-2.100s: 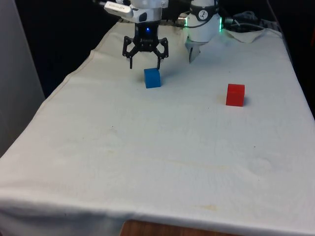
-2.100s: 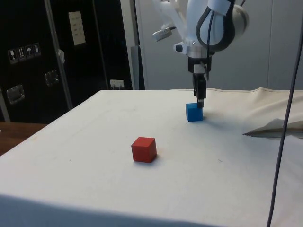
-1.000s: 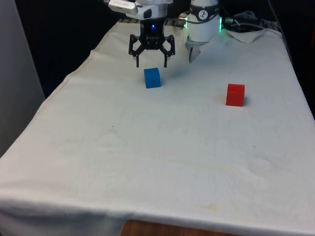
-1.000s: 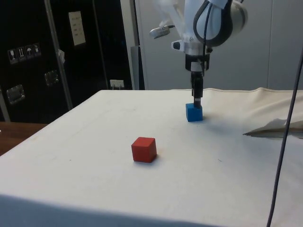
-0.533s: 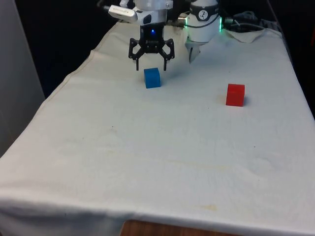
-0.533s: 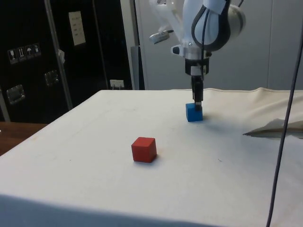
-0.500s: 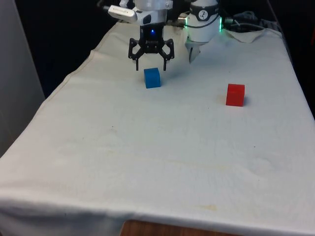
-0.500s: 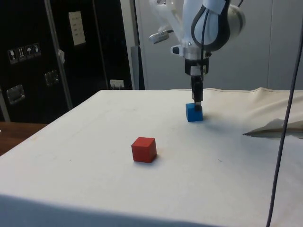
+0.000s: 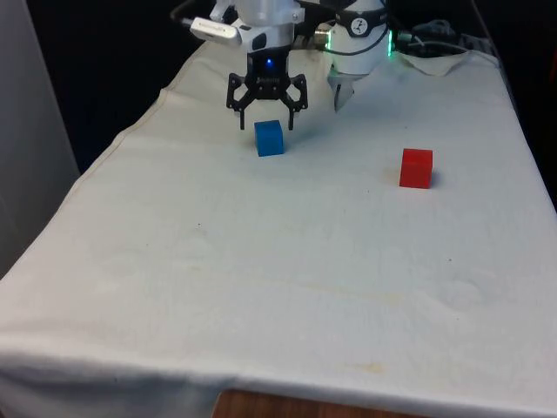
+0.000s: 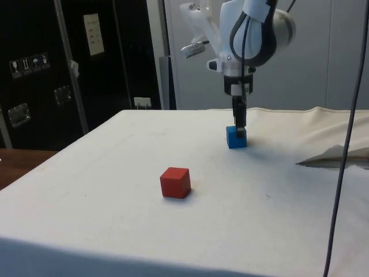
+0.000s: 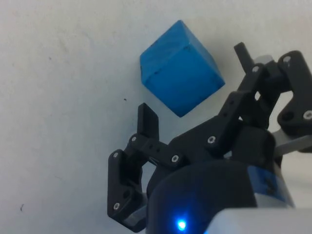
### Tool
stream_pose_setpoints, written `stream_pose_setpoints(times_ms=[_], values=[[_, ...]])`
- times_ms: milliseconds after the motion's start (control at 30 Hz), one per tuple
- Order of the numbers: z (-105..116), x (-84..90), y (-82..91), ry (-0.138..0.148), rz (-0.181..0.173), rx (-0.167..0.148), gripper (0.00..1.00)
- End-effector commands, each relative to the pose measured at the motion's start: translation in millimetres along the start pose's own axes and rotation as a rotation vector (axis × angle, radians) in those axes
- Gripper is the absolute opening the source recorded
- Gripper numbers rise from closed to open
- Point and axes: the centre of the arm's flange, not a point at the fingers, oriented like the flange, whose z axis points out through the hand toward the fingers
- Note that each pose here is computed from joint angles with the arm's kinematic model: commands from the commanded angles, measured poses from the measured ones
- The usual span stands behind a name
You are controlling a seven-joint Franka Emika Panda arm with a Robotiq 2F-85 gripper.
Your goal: Stack the two cubes.
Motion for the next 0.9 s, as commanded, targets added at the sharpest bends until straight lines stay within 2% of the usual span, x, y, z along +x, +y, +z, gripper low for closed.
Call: stream_pose_setpoints(times_ms=[0,233,267,300,567,600,633,867], values=[[-3.9,1.9,-4.6,0.016,0.001,0.019,1.0],[-4.6,1.6,1.5,0.019,0.009,0.035,1.0],[2.5,-0.4,5.1,0.004,0.01,0.013,1.0],[-4.1,1.6,3.1,0.018,0.01,0.04,1.0],[-3.1,4.7,5.4,0.012,0.011,0.062,1.0],[1.3,1.9,9.5,-0.002,0.014,0.043,1.0],[-2.9,4.8,5.9,0.011,0.014,0.067,1.0],[0.1,7.2,5.8,0.004,0.014,0.081,1.0]])
